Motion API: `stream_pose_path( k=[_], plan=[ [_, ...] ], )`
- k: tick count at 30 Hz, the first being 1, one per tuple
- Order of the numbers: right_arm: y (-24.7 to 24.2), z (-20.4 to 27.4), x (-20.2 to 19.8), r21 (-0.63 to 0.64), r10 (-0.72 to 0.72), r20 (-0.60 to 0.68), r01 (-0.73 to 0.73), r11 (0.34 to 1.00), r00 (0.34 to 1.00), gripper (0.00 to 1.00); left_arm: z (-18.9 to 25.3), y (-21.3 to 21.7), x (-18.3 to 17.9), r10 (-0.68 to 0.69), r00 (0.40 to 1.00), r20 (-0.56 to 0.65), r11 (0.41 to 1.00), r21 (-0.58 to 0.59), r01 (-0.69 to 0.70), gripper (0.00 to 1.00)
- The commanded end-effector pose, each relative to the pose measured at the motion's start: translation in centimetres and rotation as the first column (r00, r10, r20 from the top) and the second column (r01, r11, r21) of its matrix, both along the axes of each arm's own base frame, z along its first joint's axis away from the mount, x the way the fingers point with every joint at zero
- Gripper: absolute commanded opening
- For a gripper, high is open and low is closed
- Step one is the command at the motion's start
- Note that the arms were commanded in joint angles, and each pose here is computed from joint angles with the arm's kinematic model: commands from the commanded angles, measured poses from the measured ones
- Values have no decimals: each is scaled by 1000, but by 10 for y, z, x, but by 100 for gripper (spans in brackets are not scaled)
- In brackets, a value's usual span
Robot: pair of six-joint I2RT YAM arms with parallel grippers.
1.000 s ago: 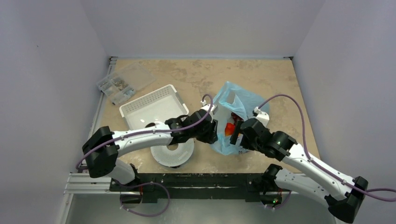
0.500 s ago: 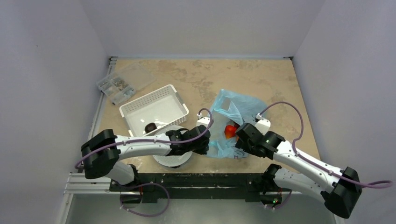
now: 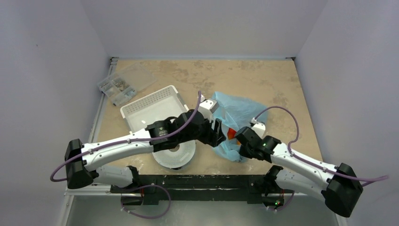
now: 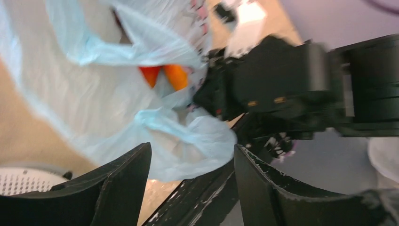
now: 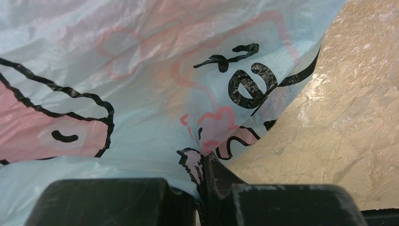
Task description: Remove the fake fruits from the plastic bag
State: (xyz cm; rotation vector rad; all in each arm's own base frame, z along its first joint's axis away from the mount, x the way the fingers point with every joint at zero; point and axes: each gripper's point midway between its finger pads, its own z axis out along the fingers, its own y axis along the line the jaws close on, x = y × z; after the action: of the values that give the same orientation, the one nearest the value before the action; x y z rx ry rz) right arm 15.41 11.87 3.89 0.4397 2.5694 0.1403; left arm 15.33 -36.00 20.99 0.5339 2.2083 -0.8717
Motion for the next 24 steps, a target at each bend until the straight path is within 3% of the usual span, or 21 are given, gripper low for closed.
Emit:
stream_pose_path(
  k=[1,4,8,13,17,22,24],
  plan=[
    [9,14,9,36,-2,36,1,999,999,3,51,-28,-16,-155,986,55,977,-139,161,62],
    [15,22,9,78,12,49,-16,997,999,7,38,-56,-24,-232,972,31,957,-174,234,59],
    [7,42,14,68,-13,100,6,998,995,35,-5,-77,-24,-257,966,-15,961,-112,254,56],
    [-9,80,27,20,-62,190,59,998,980,63,-66,-57,-18,-128,986,-105,992,-27,126,45],
    [-12,110,42,-9,-71,260,75,997,963,94,-90,-43,-20,-73,988,-135,997,-34,69,42],
    [-17,118,78,-91,-75,324,110,990,943,99,-120,-46,-28,-41,977,-210,993,-117,16,47],
    [-24,102,91,-115,-101,280,137,984,955,99,-131,-46,-29,-31,973,-231,994,-105,7,47]
  ],
)
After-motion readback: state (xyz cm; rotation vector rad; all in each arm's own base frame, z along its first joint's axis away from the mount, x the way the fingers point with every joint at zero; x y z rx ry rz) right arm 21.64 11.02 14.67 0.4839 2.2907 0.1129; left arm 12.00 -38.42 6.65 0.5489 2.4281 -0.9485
